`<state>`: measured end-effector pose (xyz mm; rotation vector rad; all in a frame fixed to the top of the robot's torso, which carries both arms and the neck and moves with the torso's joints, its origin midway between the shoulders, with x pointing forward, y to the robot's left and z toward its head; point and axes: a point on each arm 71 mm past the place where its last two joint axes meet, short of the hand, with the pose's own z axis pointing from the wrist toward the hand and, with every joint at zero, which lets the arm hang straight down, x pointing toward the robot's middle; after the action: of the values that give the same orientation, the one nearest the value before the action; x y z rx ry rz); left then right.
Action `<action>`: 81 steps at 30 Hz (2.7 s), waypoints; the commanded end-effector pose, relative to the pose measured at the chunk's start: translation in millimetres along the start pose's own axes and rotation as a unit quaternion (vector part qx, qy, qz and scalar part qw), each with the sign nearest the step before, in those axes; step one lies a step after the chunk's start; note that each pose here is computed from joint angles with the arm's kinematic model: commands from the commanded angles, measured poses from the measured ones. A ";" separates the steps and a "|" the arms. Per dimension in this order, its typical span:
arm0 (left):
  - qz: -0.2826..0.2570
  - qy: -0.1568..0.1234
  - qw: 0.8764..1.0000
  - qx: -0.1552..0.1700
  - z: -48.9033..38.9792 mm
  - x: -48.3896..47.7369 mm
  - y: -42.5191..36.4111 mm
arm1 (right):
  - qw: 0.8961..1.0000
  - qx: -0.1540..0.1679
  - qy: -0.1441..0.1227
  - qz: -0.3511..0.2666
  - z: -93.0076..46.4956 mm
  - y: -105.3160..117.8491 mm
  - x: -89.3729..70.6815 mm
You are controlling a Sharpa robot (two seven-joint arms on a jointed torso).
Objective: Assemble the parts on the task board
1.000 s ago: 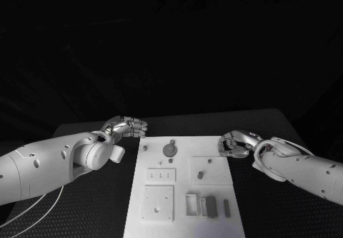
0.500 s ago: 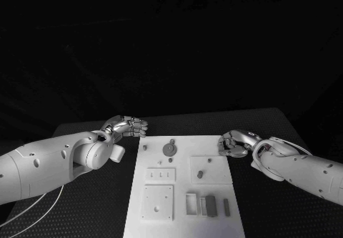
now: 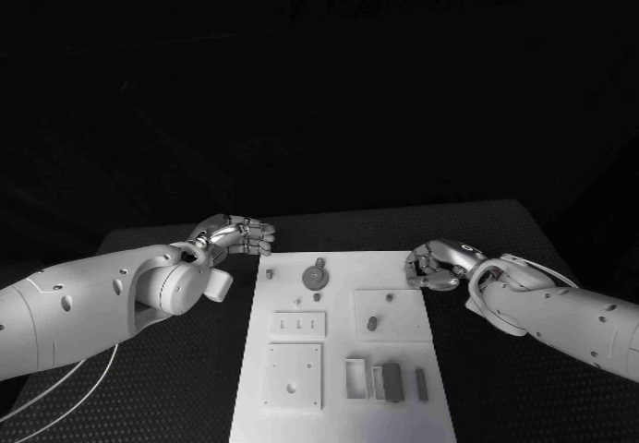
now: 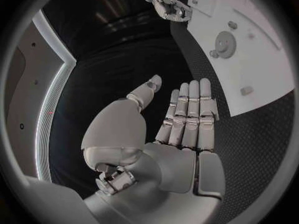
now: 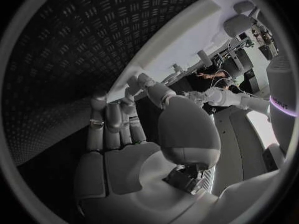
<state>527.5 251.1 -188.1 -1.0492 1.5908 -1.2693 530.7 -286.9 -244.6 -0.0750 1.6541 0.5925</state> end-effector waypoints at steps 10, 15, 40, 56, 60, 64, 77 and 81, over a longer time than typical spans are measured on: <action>0.004 0.006 1.000 0.004 -0.6 4.7 -1.4 | 1.000 -0.005 -0.005 0.001 1.3 3.3 0.9; 0.022 0.028 0.999 -0.013 -1.0 8.4 1.0 | 1.000 -0.007 -0.011 0.005 2.0 7.7 0.8; 0.106 0.106 0.985 -0.090 7.4 87.7 0.6 | 0.996 -0.077 -0.026 0.030 30.3 128.0 -18.4; 0.107 0.126 0.982 -0.092 10.4 102.0 0.7 | 0.993 -0.114 -0.025 0.028 43.1 170.8 -3.8; 0.107 0.130 0.981 -0.091 10.5 103.8 0.4 | 0.992 -0.121 -0.022 0.027 44.8 176.2 -2.0; 0.107 0.130 0.981 -0.092 10.6 103.0 0.6 | 0.991 -0.127 -0.016 0.028 46.5 181.0 1.4; 0.108 0.131 0.981 -0.096 10.6 102.7 1.2 | 0.990 -0.133 -0.011 0.034 46.9 186.5 9.4; 0.107 0.128 0.981 -0.095 10.7 101.5 1.1 | 0.990 -0.136 -0.006 0.035 47.4 188.8 10.6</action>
<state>506.7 155.8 -203.1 -0.8409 1.9937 -1.1358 503.4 -107.4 -193.5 -0.1799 1.5561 0.8473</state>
